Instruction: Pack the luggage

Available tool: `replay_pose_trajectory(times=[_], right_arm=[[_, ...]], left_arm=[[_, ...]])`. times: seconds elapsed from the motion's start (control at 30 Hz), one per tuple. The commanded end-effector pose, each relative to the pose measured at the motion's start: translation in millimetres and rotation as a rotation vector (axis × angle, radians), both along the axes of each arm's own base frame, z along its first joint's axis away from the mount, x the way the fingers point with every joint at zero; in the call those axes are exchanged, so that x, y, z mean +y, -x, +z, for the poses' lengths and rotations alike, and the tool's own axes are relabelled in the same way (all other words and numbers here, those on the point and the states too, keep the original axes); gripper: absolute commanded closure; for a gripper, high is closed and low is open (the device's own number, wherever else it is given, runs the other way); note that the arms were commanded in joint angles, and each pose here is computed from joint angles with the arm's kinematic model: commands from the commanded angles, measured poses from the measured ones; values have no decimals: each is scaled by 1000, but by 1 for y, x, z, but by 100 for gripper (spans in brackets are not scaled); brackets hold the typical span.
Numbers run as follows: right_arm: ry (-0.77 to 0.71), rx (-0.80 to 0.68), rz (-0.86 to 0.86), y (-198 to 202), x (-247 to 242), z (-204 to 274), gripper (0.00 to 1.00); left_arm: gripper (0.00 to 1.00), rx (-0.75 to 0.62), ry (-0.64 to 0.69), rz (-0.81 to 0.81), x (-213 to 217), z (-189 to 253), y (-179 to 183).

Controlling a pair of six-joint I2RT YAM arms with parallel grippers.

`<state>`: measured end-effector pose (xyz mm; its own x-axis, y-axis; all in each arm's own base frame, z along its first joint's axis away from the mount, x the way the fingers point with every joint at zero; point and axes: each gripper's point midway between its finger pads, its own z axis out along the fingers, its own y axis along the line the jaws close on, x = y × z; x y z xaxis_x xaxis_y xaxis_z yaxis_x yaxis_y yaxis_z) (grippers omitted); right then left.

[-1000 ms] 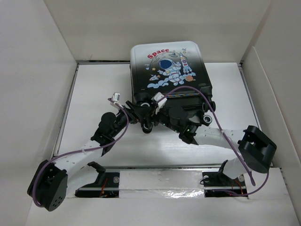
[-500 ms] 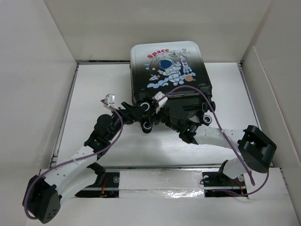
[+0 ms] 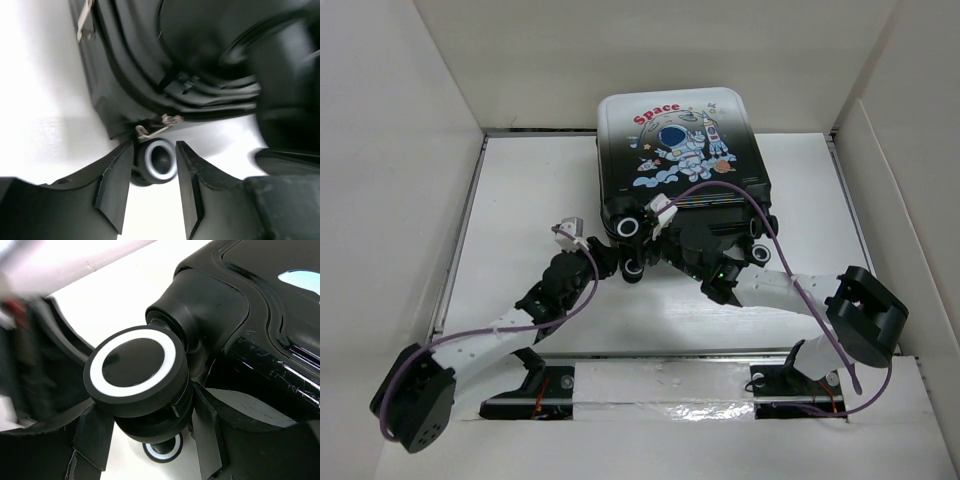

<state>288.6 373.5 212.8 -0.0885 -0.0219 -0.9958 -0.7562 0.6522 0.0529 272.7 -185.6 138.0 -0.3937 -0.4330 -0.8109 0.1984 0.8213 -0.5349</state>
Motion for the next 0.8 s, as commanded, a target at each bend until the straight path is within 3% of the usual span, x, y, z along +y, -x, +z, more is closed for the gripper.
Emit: replay_pose_trajectory(times=[0.0, 0.4, 0.6, 0.7, 0.77], right_arm=[[-154, -105, -84, -21, -15, 61, 64], [-148, -94, -68, -23, -16, 55, 64], [-147, -92, -51, -21, -14, 53, 64], [-148, -91, -47, -21, -13, 53, 64], [-149, -92, -45, -20, -13, 53, 64]], left_arm=[[63, -149, -19, -35, -11, 26, -15], [61, -159, -78, -44, -27, 14, -38], [66, -167, -66, -41, -29, 14, -42], [77, -176, -58, -40, -30, 17, -43], [91, -173, -59, -23, -28, 16, -45]])
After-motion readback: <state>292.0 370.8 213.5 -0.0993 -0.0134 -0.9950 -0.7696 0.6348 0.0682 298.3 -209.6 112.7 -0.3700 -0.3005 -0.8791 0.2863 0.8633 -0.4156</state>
